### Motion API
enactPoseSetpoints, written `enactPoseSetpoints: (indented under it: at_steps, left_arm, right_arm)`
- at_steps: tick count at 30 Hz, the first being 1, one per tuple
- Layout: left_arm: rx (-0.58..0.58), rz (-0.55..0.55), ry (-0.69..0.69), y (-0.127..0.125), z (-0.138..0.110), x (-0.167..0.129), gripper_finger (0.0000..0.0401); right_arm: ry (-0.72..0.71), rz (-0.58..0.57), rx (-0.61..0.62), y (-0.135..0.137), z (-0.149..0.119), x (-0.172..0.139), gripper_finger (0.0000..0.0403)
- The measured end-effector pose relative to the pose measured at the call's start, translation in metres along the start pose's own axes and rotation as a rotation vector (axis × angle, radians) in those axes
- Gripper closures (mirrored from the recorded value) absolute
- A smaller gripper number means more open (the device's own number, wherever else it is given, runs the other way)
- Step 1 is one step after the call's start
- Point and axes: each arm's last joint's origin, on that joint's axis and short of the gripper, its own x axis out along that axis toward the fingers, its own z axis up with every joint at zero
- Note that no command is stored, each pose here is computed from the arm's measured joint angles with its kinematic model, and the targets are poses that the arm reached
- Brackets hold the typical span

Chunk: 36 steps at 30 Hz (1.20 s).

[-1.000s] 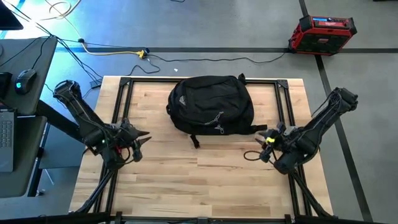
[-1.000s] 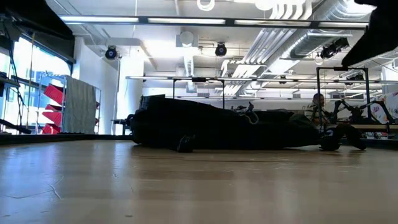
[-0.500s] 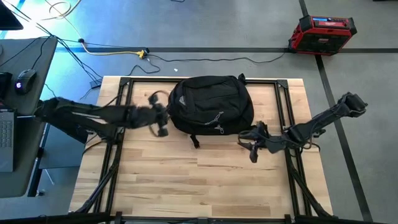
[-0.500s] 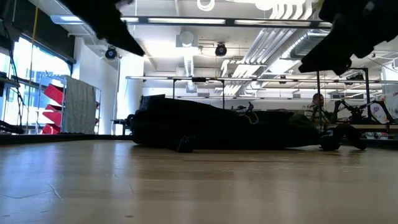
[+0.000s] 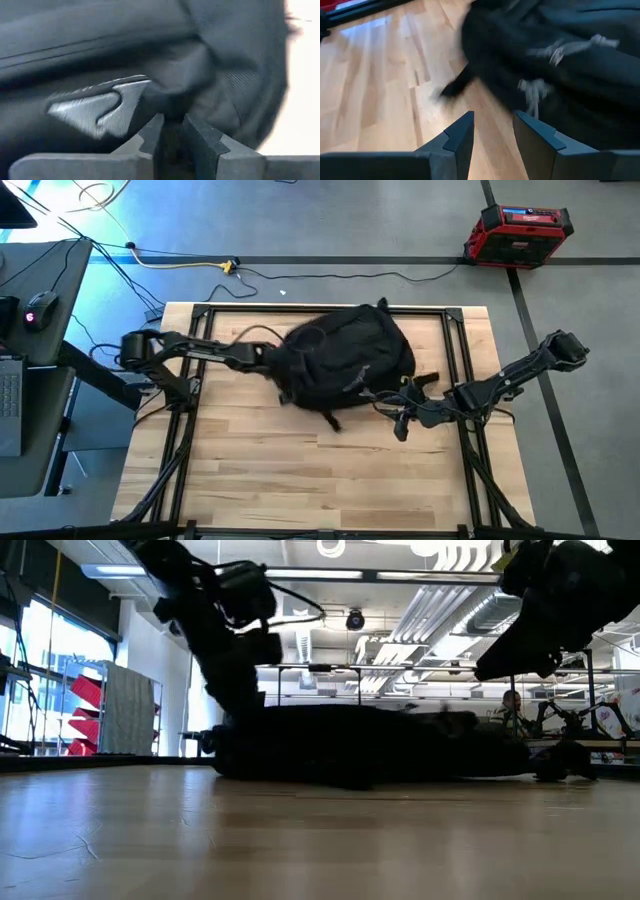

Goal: Unpack backpack
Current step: Move the backpack to the top center of the table

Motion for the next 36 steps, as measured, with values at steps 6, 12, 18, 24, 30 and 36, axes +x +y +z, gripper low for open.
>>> enactPoseSetpoints:
  at_steps: [6, 12, 18, 24, 30, 36]
  left_arm:
    - [0.018, -0.34, -0.121, -0.075, 0.034, -0.007, 0.038]
    - [0.203, -0.069, -0.254, -0.124, 0.049, -0.052, 0.04]
    - [0.219, 0.478, -0.171, -0.095, 0.04, -0.06, 0.0401]
    - [0.046, 0.33, -0.031, -0.051, 0.021, -0.029, 0.0401]
    - [-0.065, -0.003, -0.043, -0.064, 0.004, -0.011, 0.0401]
    - [-0.038, -0.133, -0.016, -0.109, -0.012, -0.012, 0.0401]
  right_arm:
    - [-0.039, -0.073, 0.069, -0.007, 0.005, 0.003, 0.0279]
    - [0.064, -0.177, 0.115, -0.009, 0.016, -0.006, 0.0286]
    - [0.227, -0.43, 0.269, -0.025, 0.017, -0.025, 0.0323]
    - [0.34, -0.553, 0.368, -0.046, -0.011, -0.008, 0.0355]
    - [0.363, -0.51, 0.351, -0.053, -0.017, 0.033, 0.0381]
    - [0.352, -0.33, 0.339, -0.049, -0.007, 0.077, 0.0397]
